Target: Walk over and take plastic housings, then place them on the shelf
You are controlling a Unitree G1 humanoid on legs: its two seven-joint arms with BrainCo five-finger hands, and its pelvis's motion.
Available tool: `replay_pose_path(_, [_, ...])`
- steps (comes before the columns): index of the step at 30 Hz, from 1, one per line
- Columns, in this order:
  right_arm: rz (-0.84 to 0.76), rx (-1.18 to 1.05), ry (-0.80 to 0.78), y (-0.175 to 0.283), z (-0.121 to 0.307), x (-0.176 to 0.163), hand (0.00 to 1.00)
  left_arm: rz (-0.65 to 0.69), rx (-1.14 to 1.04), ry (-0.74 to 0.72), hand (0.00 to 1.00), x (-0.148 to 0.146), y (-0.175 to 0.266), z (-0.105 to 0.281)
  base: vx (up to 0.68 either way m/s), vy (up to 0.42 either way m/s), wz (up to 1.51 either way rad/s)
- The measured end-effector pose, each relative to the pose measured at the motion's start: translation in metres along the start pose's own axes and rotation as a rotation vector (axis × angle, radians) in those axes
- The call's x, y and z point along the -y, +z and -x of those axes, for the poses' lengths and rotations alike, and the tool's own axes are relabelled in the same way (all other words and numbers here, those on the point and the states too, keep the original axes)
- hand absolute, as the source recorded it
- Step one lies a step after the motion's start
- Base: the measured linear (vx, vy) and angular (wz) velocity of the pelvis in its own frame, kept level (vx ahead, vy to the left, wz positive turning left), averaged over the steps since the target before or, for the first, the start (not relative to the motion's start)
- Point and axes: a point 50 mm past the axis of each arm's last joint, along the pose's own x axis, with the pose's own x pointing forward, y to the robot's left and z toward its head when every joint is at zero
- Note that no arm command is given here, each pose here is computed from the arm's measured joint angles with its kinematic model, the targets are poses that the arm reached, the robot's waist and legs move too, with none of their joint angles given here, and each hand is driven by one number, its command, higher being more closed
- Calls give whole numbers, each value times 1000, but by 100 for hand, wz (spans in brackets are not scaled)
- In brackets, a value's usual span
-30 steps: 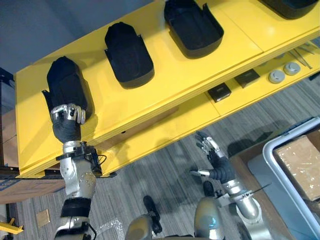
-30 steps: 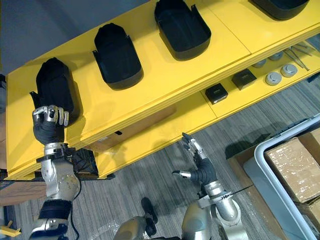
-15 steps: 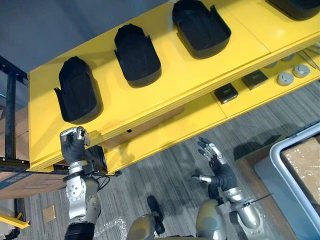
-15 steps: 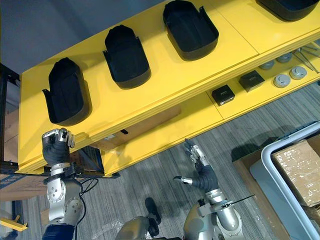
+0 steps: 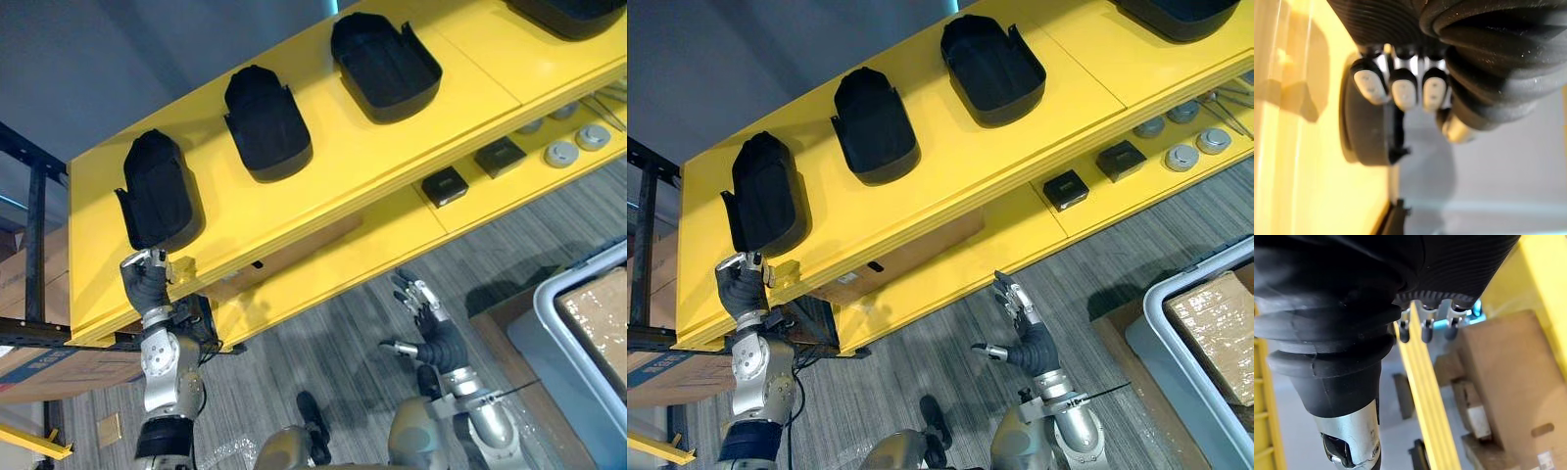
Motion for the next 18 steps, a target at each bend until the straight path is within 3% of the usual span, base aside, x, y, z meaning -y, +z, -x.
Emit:
replay_pose_path(9, [1,-4,12,0,-2,0,0,-47,-58,3,100,-2,-6,-21,3,0,0])
replay_pose_path(18, [-6,17,68,7,-5,-8,0,7,-129,50,100,-2,-18,-29,2,1,-5])
